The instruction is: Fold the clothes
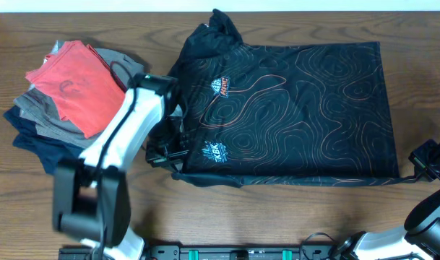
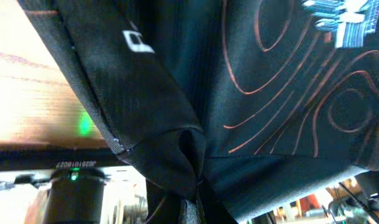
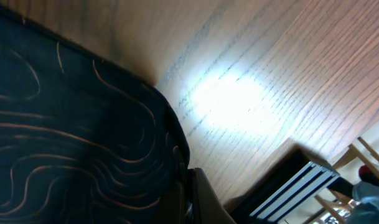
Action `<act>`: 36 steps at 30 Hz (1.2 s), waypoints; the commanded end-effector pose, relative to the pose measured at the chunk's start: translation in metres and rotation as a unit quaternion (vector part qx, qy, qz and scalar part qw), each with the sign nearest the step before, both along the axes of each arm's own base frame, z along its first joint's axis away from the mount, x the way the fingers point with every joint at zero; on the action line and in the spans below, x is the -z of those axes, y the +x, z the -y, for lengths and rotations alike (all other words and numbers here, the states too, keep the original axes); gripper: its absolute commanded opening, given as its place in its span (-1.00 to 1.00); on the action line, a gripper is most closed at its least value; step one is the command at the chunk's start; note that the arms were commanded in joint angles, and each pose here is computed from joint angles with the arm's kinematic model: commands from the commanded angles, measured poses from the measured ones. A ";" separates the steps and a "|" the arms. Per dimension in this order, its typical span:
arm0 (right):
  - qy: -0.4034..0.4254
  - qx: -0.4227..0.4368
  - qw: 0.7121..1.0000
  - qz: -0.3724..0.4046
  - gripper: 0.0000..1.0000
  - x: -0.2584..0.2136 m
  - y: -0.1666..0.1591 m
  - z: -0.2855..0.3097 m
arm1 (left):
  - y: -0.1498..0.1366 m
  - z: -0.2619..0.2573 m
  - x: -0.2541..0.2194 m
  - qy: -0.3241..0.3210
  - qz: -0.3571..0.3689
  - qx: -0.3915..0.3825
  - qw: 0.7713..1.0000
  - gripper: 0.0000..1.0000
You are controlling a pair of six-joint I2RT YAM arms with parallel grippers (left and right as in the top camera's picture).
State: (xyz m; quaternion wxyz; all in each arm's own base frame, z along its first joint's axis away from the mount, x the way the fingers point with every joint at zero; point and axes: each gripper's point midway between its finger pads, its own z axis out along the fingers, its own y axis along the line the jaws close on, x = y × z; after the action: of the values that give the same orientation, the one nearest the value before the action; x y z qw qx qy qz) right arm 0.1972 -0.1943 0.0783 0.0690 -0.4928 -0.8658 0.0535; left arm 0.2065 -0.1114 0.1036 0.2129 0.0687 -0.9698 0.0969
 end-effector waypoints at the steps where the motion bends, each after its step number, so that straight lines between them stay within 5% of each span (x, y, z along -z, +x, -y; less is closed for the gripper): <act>1: -0.007 0.009 1.000 0.027 -0.98 -0.004 0.008 0.002 | 0.012 -0.001 -0.014 -0.010 0.066 0.002 0.998 -0.88; 19: -0.065 -0.113 0.968 0.213 -0.98 -0.014 0.128 -0.005 | 0.182 0.005 -0.027 -0.071 0.374 -0.093 0.920 -0.88; 36: -0.089 -0.151 0.946 0.272 -0.98 -0.004 0.180 -0.012 | 0.234 0.003 0.009 -0.050 0.421 -0.096 0.901 -0.88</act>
State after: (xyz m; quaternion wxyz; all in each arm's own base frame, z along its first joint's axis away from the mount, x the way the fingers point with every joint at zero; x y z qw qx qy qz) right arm 0.3738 -0.1888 0.0971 -0.2347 -0.3678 -0.8998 0.0043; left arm 0.4330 -0.1215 0.0943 -0.2068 0.0986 -0.9523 0.2013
